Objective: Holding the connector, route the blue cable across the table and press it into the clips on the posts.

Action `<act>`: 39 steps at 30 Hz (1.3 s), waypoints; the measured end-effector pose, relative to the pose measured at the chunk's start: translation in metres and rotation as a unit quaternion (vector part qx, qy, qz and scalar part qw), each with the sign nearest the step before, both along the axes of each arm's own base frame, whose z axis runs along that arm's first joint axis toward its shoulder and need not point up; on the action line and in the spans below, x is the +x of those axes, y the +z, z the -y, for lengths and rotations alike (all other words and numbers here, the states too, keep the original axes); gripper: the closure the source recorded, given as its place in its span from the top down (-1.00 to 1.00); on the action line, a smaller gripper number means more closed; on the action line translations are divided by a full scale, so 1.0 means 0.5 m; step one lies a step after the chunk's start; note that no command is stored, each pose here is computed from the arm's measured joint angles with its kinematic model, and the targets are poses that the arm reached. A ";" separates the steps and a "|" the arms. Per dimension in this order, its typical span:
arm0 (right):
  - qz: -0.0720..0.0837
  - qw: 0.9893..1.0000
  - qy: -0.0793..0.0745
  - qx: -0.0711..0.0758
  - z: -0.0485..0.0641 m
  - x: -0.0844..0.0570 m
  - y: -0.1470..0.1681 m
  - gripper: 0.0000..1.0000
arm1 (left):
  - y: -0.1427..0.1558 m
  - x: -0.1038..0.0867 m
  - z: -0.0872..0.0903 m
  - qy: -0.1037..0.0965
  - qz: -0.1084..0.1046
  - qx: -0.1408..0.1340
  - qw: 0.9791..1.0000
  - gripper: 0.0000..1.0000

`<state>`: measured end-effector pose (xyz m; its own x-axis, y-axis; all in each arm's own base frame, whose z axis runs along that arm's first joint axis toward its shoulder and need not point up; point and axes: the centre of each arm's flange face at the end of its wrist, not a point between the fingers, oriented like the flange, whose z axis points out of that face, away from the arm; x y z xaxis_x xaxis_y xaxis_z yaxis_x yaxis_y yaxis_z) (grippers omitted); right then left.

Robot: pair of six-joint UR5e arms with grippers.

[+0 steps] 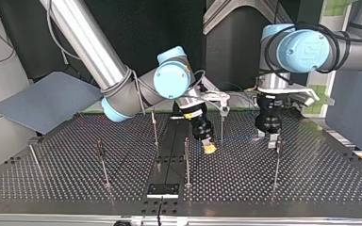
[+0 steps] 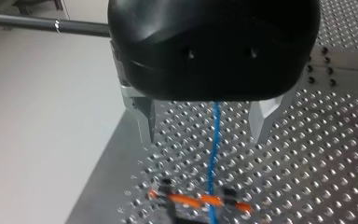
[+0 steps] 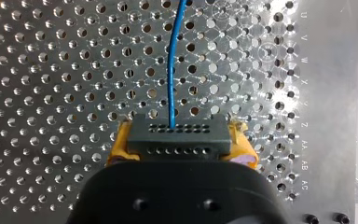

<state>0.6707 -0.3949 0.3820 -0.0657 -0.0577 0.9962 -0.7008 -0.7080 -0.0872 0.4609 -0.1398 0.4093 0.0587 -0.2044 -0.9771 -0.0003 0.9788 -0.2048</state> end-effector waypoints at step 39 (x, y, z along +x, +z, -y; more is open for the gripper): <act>-0.002 1.000 -0.005 0.000 0.029 -0.017 -0.001 -1.00 | -0.032 0.118 -0.008 0.035 0.031 -0.023 0.999 -1.00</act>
